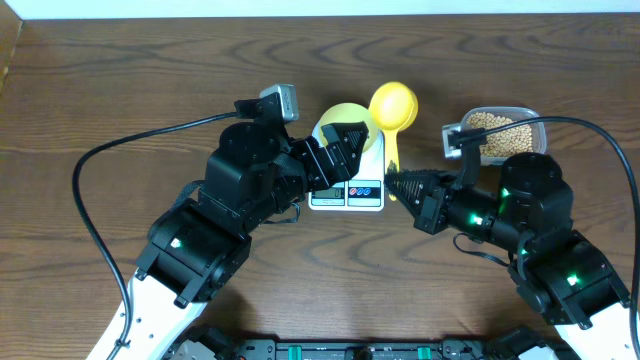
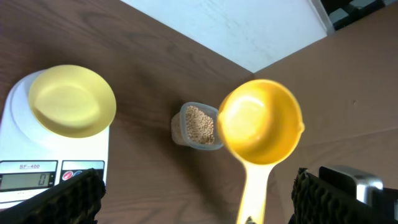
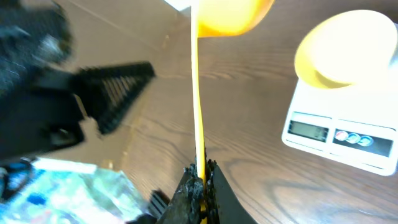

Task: Scoop item into bowl and weigh 50g on scale
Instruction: 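Bring the right gripper to the scoop handle held by the left gripper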

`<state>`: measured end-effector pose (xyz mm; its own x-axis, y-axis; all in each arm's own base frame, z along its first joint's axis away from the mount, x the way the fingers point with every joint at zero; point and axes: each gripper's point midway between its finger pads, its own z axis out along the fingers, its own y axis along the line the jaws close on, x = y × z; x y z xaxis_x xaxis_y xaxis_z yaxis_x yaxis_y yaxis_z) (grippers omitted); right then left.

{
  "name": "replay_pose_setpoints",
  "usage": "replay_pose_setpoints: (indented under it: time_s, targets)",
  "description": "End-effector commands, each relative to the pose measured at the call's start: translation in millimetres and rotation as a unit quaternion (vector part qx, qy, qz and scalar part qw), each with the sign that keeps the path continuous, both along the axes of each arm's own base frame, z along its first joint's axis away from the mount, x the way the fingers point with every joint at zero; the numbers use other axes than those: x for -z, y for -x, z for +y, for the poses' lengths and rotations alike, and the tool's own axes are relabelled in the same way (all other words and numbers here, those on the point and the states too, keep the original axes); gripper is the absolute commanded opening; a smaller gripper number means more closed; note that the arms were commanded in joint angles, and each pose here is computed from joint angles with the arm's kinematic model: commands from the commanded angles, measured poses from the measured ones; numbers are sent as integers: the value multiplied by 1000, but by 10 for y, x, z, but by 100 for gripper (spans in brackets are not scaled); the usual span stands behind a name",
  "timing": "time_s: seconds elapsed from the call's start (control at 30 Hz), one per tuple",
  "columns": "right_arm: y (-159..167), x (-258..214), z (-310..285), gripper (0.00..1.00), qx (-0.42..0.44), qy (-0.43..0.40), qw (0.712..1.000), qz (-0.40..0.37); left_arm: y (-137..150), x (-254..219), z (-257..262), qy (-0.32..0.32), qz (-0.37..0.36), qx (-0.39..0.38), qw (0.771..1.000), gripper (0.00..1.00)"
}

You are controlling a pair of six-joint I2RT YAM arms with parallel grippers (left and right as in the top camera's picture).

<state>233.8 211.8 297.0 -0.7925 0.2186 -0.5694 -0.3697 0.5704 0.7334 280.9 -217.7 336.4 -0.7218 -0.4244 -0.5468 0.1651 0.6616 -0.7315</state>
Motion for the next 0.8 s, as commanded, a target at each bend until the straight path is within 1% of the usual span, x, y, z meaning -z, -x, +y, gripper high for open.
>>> replay_pose_setpoints:
  time_s: [0.0, 0.07, 0.23, 0.33, 0.43, 0.47, 0.5, 0.57, 0.63, 0.67, 0.77]
  targets:
    - [78, 25, 38, 1, -45, 45, 997, -52, -47, 45, 25, -28, -15, -1, 999, 98]
    - [134, 93, 53, 2, -60, 65, 994, -57, -68, 112, 11, -46, -16, 7, 999, 98]
    - [258, 176, 124, 2, -99, 95, 987, -78, -129, 352, -40, -67, 17, 10, 998, 98]
    - [246, 245, 122, 2, -84, 124, 985, -84, -186, 521, -98, -77, 41, 14, 996, 98]
    - [256, 275, 122, 2, -80, 134, 984, -84, -197, 540, -101, -78, 43, 13, 996, 99]
    - [254, 286, 116, 2, -78, 137, 984, -83, -197, 539, -101, -78, 42, 13, 996, 95]
    - [239, 308, 92, 2, -72, 144, 984, -81, -197, 538, -101, -78, 42, 13, 996, 87]
    - [218, 333, 61, 2, -63, 153, 983, -79, -197, 538, -100, -78, 42, 13, 996, 82]
    - [218, 339, 56, 2, -62, 154, 983, -78, -196, 540, -100, -79, 43, 13, 996, 71]
    - [219, 343, 56, 2, -62, 155, 983, -78, -197, 541, -100, -79, 43, 13, 996, 67]
    - [219, 348, 59, 2, -63, 155, 983, -76, -197, 541, -100, -79, 43, 13, 996, 63]
